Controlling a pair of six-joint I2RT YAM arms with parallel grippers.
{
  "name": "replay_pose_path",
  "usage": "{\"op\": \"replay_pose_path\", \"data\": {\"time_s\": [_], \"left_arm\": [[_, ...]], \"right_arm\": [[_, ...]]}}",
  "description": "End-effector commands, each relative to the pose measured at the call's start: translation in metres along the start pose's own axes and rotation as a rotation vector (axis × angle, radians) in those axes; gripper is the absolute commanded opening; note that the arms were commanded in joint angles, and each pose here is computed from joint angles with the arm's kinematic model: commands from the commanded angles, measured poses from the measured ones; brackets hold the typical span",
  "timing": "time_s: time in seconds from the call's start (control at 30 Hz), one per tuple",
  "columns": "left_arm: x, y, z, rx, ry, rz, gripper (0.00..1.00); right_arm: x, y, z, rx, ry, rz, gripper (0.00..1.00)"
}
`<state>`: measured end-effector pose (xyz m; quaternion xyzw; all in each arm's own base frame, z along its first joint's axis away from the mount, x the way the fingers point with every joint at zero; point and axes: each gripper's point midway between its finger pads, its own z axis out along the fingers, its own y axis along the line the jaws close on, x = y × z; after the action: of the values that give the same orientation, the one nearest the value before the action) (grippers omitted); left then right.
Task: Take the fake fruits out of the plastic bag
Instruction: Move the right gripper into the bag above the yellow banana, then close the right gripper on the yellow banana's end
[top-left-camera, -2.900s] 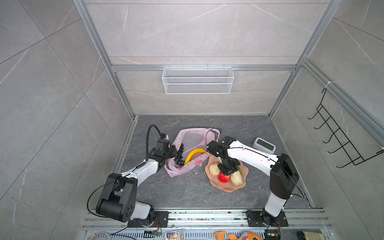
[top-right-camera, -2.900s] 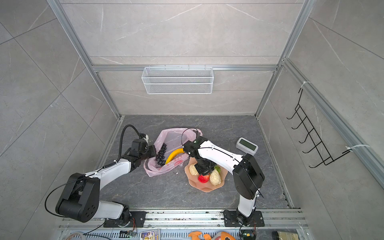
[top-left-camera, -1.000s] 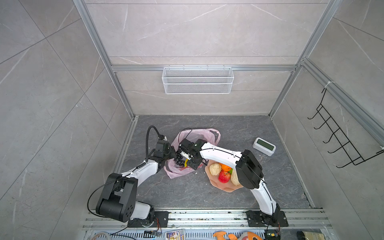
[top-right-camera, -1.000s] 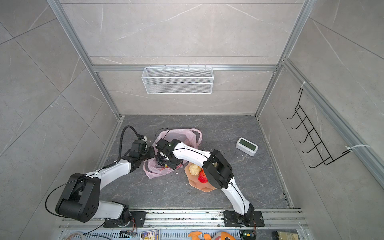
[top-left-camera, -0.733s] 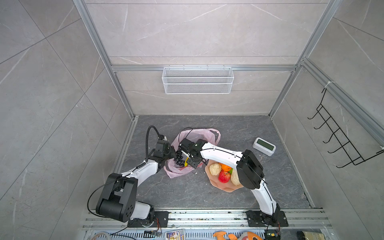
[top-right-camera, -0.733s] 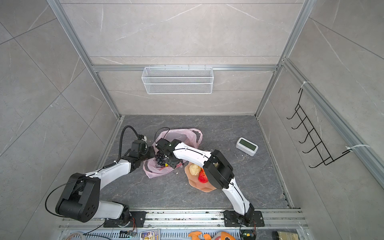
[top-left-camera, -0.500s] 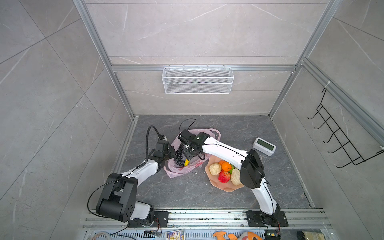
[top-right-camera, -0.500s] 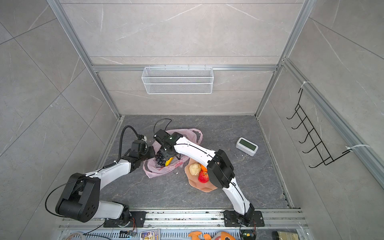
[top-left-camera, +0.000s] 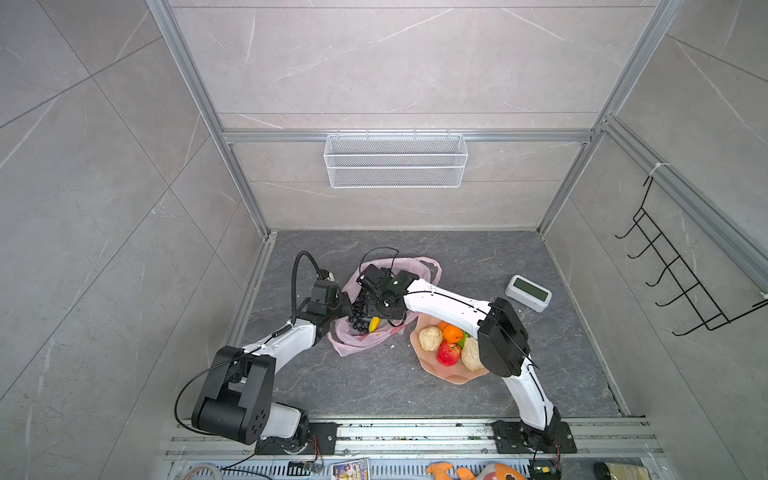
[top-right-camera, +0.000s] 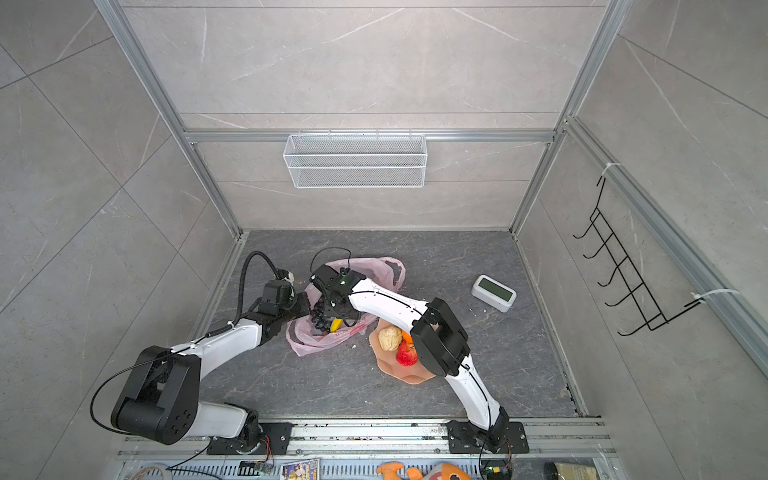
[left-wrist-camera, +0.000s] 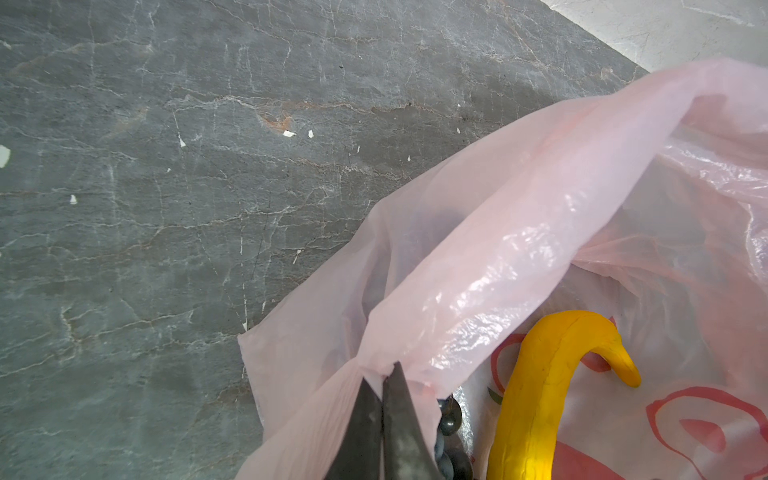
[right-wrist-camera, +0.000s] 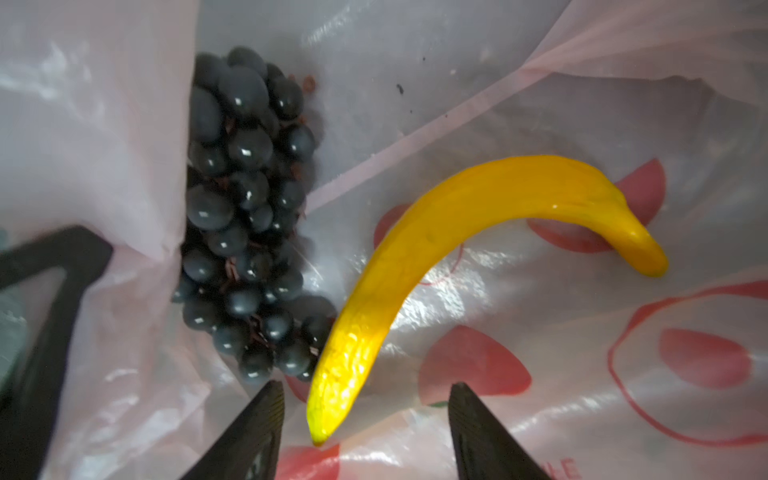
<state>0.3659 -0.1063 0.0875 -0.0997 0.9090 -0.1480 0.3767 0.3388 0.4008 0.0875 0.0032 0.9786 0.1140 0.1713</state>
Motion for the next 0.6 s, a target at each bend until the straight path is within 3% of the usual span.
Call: {"op": "replay_pose_path", "data": {"time_s": [0.0,0.4,0.57], "left_arm": [[-0.012,-0.005,-0.005,0.02,-0.036,-0.013,0.0],[-0.012,-0.006,-0.005,0.026,-0.037,-0.014,0.0],[-0.012,-0.005,-0.005,0.024,-0.036,-0.014,0.0]], "right_arm": [[-0.01,-0.003,0.018,0.002,-0.008,0.125,0.65],[-0.014,-0.009,0.055,0.028,0.034,0.188,0.62],[-0.012,-0.015,0.066,0.054,0.05,0.186,0.51]]}}
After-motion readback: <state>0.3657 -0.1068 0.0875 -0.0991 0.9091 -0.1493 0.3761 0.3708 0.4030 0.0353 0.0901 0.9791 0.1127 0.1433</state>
